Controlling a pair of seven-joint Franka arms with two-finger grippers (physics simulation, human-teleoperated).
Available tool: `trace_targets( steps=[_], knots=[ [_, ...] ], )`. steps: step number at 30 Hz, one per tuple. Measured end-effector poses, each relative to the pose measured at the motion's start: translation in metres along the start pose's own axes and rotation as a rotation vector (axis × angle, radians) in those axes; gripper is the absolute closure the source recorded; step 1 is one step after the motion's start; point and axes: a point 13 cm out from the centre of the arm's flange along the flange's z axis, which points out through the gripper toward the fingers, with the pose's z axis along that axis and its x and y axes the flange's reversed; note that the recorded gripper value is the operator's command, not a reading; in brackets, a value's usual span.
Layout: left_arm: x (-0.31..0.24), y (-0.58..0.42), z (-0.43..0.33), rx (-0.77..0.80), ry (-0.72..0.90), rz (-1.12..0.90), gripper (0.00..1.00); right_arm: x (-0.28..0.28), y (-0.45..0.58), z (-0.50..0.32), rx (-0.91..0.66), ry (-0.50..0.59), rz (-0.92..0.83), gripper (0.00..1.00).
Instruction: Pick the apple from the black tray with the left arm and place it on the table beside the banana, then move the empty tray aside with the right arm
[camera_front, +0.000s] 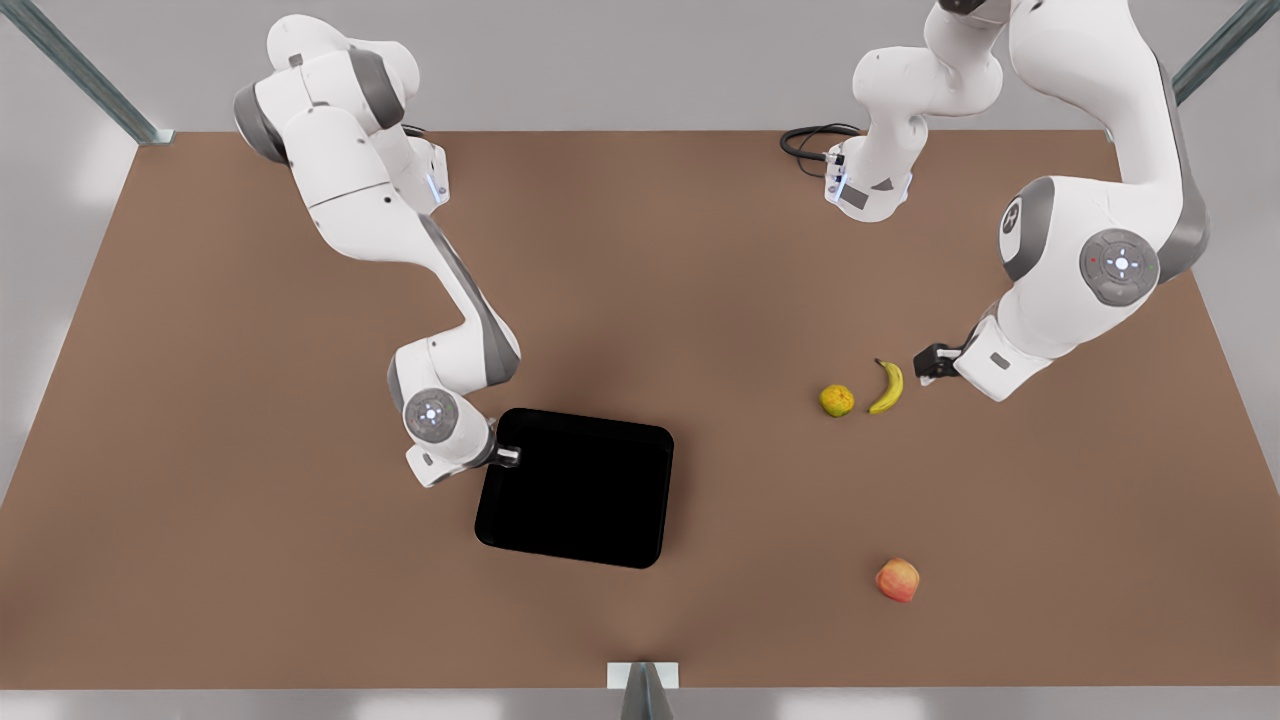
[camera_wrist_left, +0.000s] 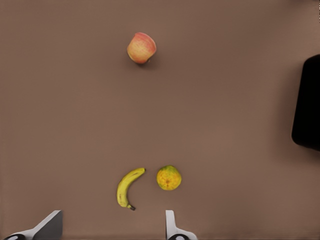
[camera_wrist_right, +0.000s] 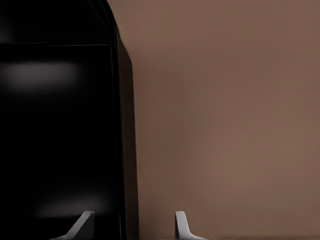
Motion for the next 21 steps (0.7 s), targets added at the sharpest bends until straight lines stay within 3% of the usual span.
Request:
trace_targets(
  steps=[8,16,21],
  knots=[
    [0.001,0.001,0.001,-0.001,0.006,0.060,0.00,-0.012,-0.003,0.012,-0.003,-0.005,0.017,0.33],
    [0.003,0.002,0.002,-0.001,0.013,0.098,0.00,-0.018,0.001,0.016,-0.014,-0.018,0.011,0.67],
    [0.003,0.002,0.002,0.000,0.014,0.114,0.00,-0.019,0.002,0.016,-0.016,-0.022,0.003,0.78]
  ],
)
